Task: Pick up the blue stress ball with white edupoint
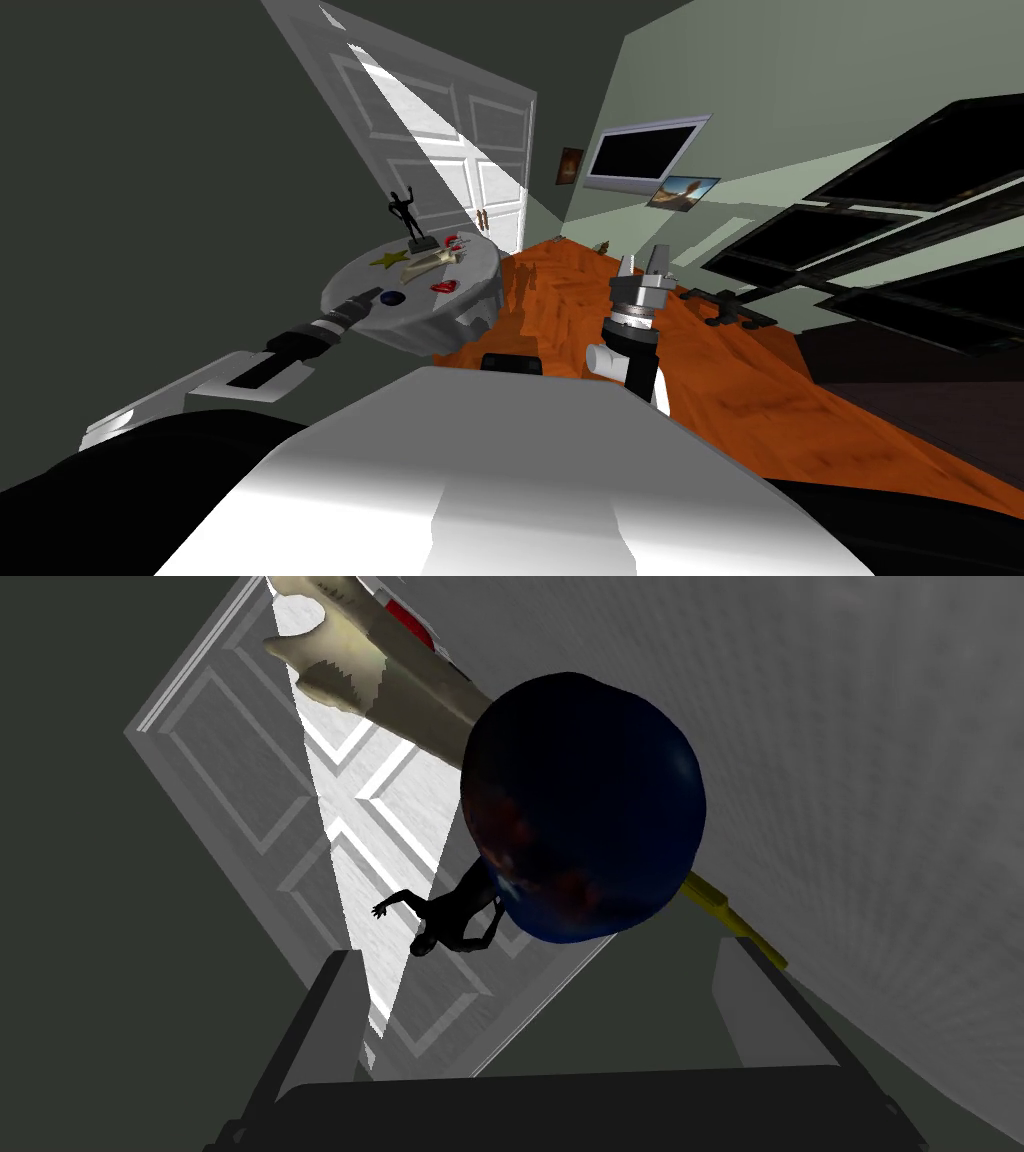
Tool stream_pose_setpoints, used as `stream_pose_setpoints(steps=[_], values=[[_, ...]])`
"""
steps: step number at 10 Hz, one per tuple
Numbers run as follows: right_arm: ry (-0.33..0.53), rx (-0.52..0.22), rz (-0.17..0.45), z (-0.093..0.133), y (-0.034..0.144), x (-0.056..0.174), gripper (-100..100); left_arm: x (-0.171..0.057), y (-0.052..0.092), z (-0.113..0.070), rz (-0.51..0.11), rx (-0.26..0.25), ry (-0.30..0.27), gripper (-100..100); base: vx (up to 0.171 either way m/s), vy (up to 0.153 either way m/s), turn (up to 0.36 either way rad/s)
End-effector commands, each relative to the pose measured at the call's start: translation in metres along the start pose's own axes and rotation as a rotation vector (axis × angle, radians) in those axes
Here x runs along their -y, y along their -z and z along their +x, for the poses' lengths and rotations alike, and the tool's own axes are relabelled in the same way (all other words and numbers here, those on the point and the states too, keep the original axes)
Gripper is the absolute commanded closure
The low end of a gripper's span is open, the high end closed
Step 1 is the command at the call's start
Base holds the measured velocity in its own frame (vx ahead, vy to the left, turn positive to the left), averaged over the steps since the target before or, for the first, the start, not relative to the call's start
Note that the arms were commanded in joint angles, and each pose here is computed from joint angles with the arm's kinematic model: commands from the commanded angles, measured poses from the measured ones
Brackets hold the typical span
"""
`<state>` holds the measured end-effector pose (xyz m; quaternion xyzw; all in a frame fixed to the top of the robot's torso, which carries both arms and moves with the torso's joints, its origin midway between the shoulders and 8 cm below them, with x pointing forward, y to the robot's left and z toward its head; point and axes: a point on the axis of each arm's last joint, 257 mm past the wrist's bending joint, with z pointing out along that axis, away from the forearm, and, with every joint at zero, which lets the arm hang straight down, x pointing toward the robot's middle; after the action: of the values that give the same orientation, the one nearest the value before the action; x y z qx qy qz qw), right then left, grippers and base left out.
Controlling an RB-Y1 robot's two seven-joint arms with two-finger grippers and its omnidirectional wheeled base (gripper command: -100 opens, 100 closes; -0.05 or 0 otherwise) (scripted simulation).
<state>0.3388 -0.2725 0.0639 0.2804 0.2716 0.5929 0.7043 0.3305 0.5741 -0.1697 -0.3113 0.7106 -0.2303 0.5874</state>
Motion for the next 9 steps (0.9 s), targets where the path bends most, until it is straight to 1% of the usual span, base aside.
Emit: stream_pose_setpoints(steps=[1,5,6,7,9], values=[[0.0,0.0,0.0,0.0,0.0,0.0,0,0.0,0.0,0.0,0.0,0.0,0.0,100,0.0,0.0,0.0],[0.0,0.0,0.0,0.0,0.0,0.0,0,-0.001,0.0,0.0,-0.002,0.001,0.0,100,0.0,0.001,0.003],[0.0,0.0,0.0,0.0,0.0,0.0,0,-0.001,0.0,0.0,-0.002,0.001,0.0,0,0.0,0.0,0.0],[0.0,0.0,0.0,0.0,0.0,0.0,0,0.0,0.001,-0.007,-0.003,-0.004,-0.052,-100,0.008,-0.003,0.09],[0.0,0.0,0.0,0.0,0.0,0.0,0,0.003,0.001,-0.015,-0.003,-0.009,-0.116,-100,0.022,-0.017,0.094]])
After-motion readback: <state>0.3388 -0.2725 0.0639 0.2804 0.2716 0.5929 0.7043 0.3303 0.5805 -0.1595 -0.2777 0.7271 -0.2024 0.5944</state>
